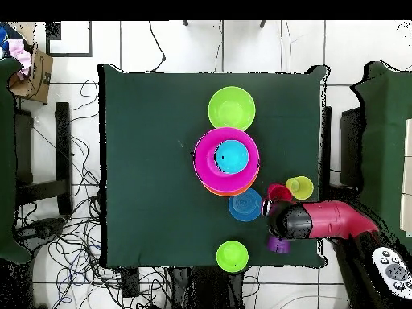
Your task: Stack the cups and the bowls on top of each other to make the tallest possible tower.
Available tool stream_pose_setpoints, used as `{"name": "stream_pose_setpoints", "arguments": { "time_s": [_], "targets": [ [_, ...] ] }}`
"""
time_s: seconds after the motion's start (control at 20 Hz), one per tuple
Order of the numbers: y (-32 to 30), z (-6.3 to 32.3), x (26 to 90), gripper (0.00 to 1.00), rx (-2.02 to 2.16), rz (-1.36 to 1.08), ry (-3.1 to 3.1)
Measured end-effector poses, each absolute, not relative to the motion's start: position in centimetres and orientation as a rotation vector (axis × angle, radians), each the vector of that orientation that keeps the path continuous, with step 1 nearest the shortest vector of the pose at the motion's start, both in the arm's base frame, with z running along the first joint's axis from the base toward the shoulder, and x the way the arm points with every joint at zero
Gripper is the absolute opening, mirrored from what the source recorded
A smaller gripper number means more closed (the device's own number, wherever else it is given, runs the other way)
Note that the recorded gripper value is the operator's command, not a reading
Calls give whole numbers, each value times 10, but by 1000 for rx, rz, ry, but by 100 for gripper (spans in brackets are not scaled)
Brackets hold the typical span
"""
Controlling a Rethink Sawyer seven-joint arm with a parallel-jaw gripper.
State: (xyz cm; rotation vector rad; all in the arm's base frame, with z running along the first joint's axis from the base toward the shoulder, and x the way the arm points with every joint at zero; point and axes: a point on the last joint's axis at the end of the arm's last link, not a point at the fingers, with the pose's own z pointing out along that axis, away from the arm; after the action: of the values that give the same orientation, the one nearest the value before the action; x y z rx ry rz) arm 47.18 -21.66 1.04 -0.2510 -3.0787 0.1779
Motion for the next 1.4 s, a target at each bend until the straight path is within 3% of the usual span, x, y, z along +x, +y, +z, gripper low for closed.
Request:
{"name": "stream_pose_setpoints", "arguments": {
  "time_s": [0.85,1.4],
  "targets": [
    [-211,-31,430,100,-276,142,-3040],
    [-230,2,455,100,-385,183,-3091]
  ]
}}
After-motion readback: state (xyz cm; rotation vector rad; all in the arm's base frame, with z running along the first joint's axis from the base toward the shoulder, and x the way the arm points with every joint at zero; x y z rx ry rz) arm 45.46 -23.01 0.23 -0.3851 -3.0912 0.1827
